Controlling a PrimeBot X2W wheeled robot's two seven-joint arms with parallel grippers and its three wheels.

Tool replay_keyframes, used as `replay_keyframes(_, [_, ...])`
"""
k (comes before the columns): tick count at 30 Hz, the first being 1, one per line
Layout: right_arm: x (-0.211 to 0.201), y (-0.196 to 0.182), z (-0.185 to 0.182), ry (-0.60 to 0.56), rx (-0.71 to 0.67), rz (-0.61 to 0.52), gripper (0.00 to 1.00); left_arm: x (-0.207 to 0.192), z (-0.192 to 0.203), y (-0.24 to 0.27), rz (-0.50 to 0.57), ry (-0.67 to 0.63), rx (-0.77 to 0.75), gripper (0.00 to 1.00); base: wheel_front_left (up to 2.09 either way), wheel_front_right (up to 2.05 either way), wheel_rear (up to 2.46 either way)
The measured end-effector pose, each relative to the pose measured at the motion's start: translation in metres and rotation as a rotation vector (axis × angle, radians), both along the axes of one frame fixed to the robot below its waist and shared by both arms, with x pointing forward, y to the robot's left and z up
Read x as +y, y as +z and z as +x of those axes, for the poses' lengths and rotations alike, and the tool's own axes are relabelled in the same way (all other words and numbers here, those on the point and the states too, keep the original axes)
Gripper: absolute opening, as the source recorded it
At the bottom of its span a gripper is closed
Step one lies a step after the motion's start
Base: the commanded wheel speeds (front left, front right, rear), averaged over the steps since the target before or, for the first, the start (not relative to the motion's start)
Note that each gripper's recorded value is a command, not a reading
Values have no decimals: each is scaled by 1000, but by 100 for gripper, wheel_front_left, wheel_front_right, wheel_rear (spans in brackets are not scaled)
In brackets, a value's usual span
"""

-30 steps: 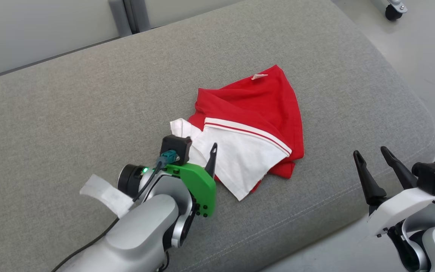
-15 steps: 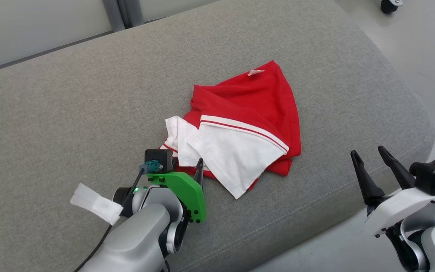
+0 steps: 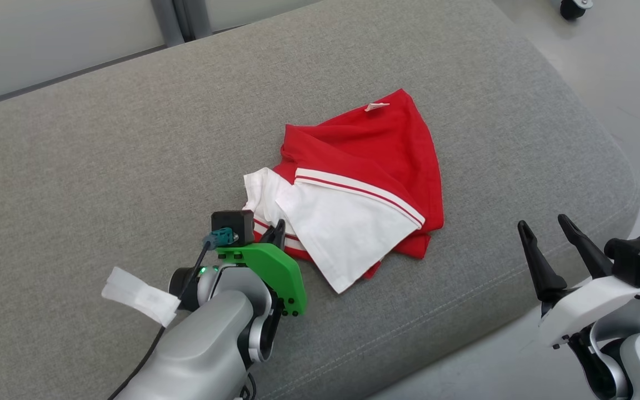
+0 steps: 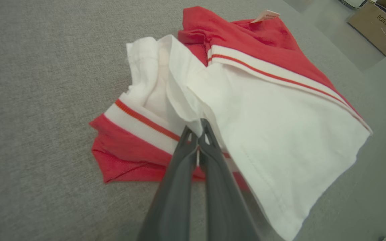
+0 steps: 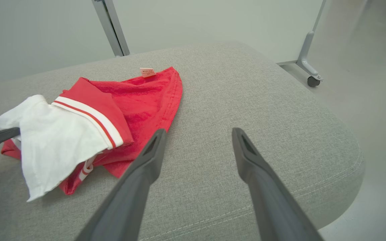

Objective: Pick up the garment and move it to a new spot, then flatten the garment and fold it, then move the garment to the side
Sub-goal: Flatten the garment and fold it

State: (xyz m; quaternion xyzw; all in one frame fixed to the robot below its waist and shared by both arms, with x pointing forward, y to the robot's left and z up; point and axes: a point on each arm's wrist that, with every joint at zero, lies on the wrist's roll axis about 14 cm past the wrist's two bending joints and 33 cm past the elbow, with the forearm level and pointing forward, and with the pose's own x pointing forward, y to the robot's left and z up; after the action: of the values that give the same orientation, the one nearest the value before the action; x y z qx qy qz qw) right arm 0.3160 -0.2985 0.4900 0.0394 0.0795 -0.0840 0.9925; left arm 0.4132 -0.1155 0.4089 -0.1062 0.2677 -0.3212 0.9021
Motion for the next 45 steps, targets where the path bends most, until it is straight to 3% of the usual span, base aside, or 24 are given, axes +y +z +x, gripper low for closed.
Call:
replay_keyframes(16, [4,3,11,24,-17,1,100,25,33,41,-151,186,-70,0,0,0,0])
replay_keyframes(24, [22,7,32,93,-39,3,100,117,61,62,-135,440,-175,0,0,0,0])
replay_keyframes(35, [58,11,60,207,-58,8,100,231,49,74,-95,721,-237,0,0,0,0])
replay_keyframes(40, [66,12,66,234,-63,8,100,266,49,73,-23,762,-265,0,0,0,0])
replay_keyframes(45, [65,14,64,232,-66,4,100,265,66,80,13,704,-280,0,0,0,0])
